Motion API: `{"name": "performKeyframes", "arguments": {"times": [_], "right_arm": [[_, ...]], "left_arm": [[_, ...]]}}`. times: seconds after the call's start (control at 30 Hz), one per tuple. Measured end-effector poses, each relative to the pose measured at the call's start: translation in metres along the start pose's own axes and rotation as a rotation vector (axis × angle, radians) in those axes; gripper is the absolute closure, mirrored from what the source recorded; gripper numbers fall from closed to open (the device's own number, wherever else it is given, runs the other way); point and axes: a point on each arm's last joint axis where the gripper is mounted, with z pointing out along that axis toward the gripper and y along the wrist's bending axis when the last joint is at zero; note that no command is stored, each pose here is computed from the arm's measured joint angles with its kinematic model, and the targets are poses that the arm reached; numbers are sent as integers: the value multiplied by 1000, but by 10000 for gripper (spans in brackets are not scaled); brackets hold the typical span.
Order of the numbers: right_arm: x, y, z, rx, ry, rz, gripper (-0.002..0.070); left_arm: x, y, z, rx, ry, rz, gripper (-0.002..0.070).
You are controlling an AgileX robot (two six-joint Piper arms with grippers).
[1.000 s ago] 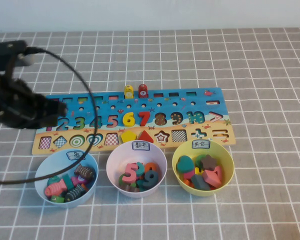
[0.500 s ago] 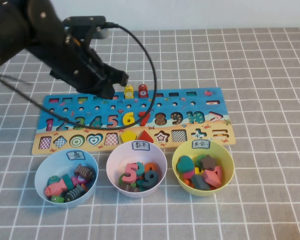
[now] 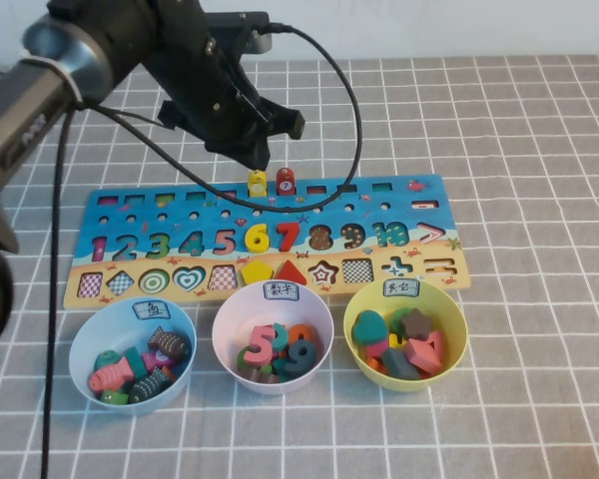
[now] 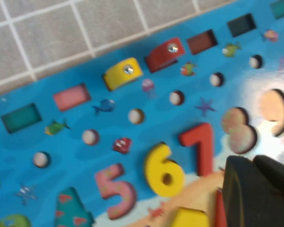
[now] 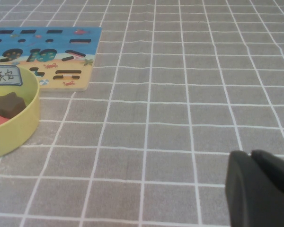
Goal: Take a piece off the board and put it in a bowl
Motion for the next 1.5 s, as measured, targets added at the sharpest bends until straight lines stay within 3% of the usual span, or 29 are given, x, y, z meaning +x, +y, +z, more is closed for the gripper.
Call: {"name": "performKeyframes", "arguments": {"times": [0.1,0.2,0.37,0.47,0.7,1.0,1.5], "right_arm": [[0,0,0,0,0,0,694],[0,0,0,0,0,0,694],[0,0,0,0,0,0,694],[0,0,0,0,0,0,694],[0,0,0,0,0,0,694],[0,0,0,0,0,0,694],[0,0,0,0,0,0,694]], "left_arm": [[-5,4,10,-33,13,14,673],[-8,8,23,-53,22,21,610],[-9,13,43,-73,40,-36,356],[-10,16,50,-94,23,-102,297],[-17,19,51,-110,-55,-132,279],[-15,31,65,-128,-39,-178,279],[-14,34,85,-121,-43,-185,279]]}}
